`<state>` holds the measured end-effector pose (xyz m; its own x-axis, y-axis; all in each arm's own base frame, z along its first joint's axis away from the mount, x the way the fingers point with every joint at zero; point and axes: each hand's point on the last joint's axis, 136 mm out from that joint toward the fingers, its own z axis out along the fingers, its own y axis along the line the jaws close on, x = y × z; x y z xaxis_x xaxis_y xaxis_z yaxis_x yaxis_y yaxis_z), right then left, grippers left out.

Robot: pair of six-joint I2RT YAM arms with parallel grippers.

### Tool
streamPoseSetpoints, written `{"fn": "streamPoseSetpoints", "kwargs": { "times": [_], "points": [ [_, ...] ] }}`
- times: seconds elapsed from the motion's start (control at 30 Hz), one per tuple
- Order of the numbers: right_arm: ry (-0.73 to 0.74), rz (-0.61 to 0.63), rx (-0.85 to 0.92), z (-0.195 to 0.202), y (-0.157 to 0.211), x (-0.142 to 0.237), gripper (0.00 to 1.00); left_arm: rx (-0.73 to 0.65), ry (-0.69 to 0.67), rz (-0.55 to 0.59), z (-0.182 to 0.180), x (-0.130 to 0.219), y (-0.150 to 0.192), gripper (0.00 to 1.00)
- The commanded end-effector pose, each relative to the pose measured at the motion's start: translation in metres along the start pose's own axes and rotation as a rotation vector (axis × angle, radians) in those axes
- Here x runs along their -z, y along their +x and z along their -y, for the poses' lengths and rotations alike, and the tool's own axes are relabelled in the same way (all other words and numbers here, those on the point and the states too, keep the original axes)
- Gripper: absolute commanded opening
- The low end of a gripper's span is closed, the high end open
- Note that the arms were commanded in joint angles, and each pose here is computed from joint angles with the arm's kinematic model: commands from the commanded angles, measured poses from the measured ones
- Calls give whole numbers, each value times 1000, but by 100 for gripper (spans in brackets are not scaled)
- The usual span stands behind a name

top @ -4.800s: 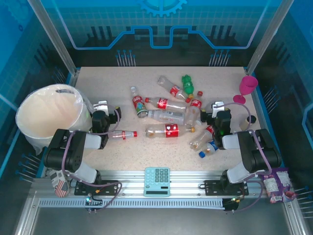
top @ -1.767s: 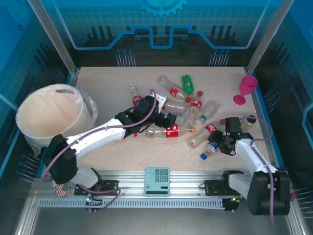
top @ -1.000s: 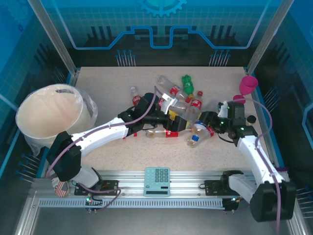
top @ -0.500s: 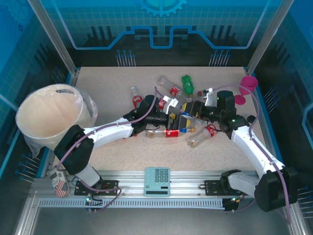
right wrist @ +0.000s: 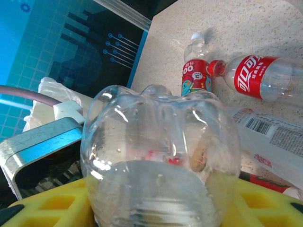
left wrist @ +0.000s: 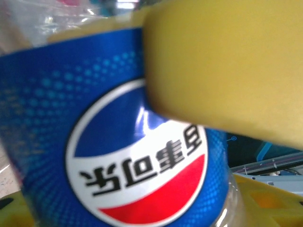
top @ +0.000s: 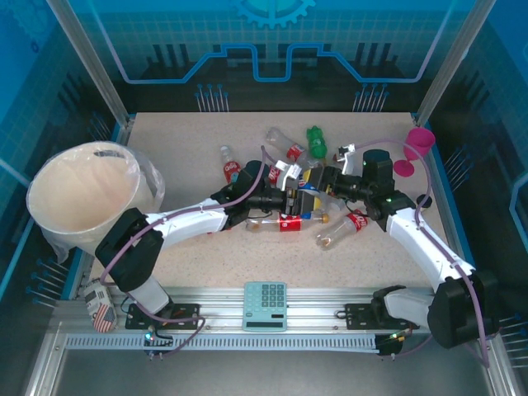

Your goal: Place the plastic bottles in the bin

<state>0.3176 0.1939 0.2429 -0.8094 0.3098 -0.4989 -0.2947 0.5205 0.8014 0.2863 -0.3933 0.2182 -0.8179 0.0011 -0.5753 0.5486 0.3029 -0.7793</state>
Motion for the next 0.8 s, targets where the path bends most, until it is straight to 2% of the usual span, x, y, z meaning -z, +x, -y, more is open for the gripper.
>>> {"fn": "streamPoseSetpoints", "kwargs": {
  "times": [0.0,0.07,0.2,0.3,0.43,0.63,0.77],
  "points": [
    [-56,-22,30,-18,-1,-1,60,-6,-30,77,-5,1,-24,55],
    [-41,-28,27,-13,-1,-1,71,2,-39,82,-8,3,-25,53],
    [-38,-7,45,-16,-18,5,83,4,-86,94,-14,10,-31,50],
    [-2,28,51,-9,-34,16,89,-2,-137,94,-16,19,-38,50],
    [155,77,71,17,-54,33,93,-30,-239,99,-10,45,-56,49],
    [260,107,50,50,-61,32,94,-94,-466,72,24,119,-87,44],
    [292,64,25,72,-54,20,94,-50,-650,138,33,199,-103,36]
  ]
}}
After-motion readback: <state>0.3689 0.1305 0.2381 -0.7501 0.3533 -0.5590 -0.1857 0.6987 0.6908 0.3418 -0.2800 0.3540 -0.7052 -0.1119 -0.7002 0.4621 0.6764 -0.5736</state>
